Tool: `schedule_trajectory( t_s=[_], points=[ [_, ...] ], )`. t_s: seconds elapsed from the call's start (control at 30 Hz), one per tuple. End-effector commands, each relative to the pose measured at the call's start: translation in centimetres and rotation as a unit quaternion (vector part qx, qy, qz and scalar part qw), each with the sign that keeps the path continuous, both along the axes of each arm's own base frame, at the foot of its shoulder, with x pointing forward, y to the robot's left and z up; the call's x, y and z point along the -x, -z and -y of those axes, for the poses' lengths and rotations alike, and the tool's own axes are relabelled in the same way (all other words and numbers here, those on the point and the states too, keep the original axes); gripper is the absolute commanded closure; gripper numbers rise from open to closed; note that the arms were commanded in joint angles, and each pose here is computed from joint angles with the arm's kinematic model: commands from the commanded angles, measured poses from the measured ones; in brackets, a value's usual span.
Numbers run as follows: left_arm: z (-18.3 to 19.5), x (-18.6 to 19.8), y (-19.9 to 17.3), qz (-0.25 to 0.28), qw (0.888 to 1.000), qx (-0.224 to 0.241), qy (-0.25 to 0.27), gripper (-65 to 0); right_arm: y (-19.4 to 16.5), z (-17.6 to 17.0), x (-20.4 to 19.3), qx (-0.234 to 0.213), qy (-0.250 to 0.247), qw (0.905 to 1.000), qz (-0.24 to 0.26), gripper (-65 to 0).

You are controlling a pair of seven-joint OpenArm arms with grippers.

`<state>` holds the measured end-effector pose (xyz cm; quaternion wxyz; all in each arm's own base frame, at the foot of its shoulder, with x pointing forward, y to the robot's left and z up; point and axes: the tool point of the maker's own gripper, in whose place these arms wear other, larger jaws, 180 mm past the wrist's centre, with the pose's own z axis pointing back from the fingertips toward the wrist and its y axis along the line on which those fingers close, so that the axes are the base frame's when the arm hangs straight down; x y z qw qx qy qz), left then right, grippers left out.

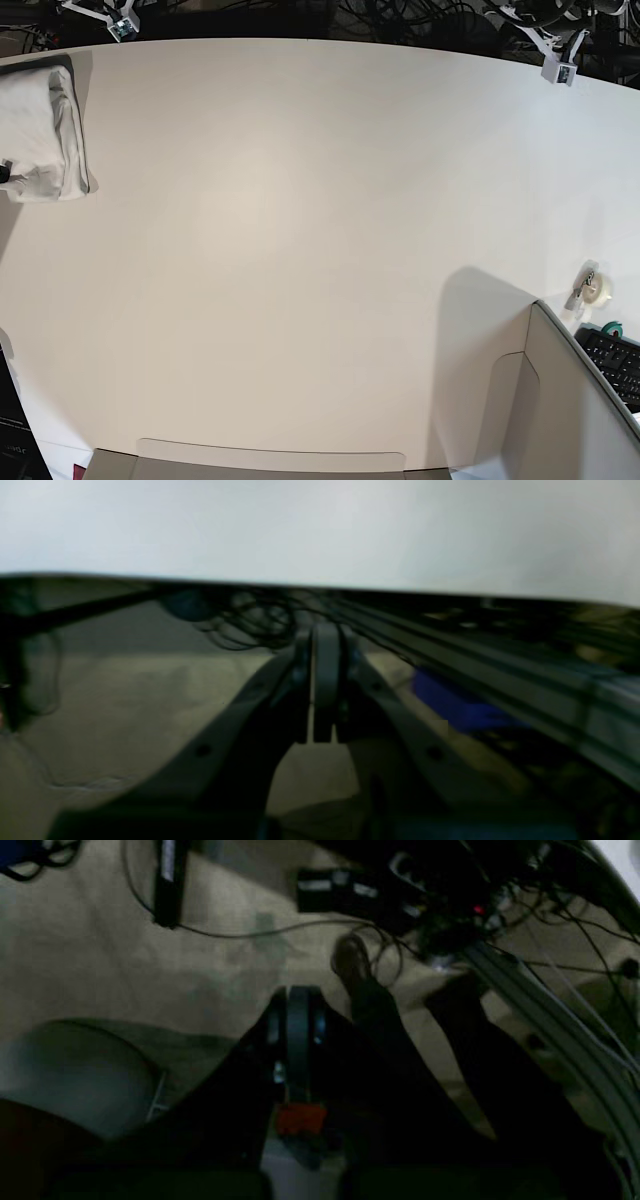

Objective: Layout the t-shirt on the table in an organized manner, then fold the t-shirt properly

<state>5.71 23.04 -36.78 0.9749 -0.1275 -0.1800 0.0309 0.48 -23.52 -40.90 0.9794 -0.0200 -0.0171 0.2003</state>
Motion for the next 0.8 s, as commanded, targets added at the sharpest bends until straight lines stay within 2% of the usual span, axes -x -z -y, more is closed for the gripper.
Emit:
schedule_trajectory(
  t_s=[0.0,0.13,0.23,0.4,0.47,0.6,0.67,0.77],
  points=[
    [-0.2,0.8,-0.3,-0.003,1.0,-0.002,-0.011,0.0,-0.2,-0.1,-0.1,-0.001,-0.003,1.0,0.005,0.0],
    [-1.5,2.9,-0.5,-0.023,0.999,-0.016,-0.04,0.0,-0.3,-0.1,-1.0,-0.001,-0.003,0.9999,0.016,0.0],
    [-3.0,3.0,-1.1,-0.017,0.998,-0.035,-0.057,0.0,-0.2,-0.1,-1.8,-0.001,-0.002,0.9997,0.024,0.0],
    [-3.2,3.5,-0.2,-0.035,0.997,-0.061,-0.042,0.0,1.7,1.3,-2.0,0.017,0.012,0.9998,0.005,0.0],
    [-2.1,4.0,1.5,-0.047,0.997,-0.058,-0.025,0.0,3.5,1.9,-1.9,0.021,0.026,0.9993,-0.015,0.0],
    [0.5,6.0,6.3,-0.079,0.996,-0.032,-0.007,0.0,8.6,-0.3,-1.0,-0.045,0.043,0.9974,-0.036,0.0],
    [1.5,6.6,8.9,-0.093,0.996,-0.01,-0.016,0.0,11.0,-1.4,0.3,-0.072,0.063,0.9939,-0.056,0.0],
    [2.0,7.8,12.0,-0.118,0.992,0.014,-0.042,0.0,13.2,-2.8,1.8,-0.087,0.093,0.9893,-0.071,0.0]
  ],
)
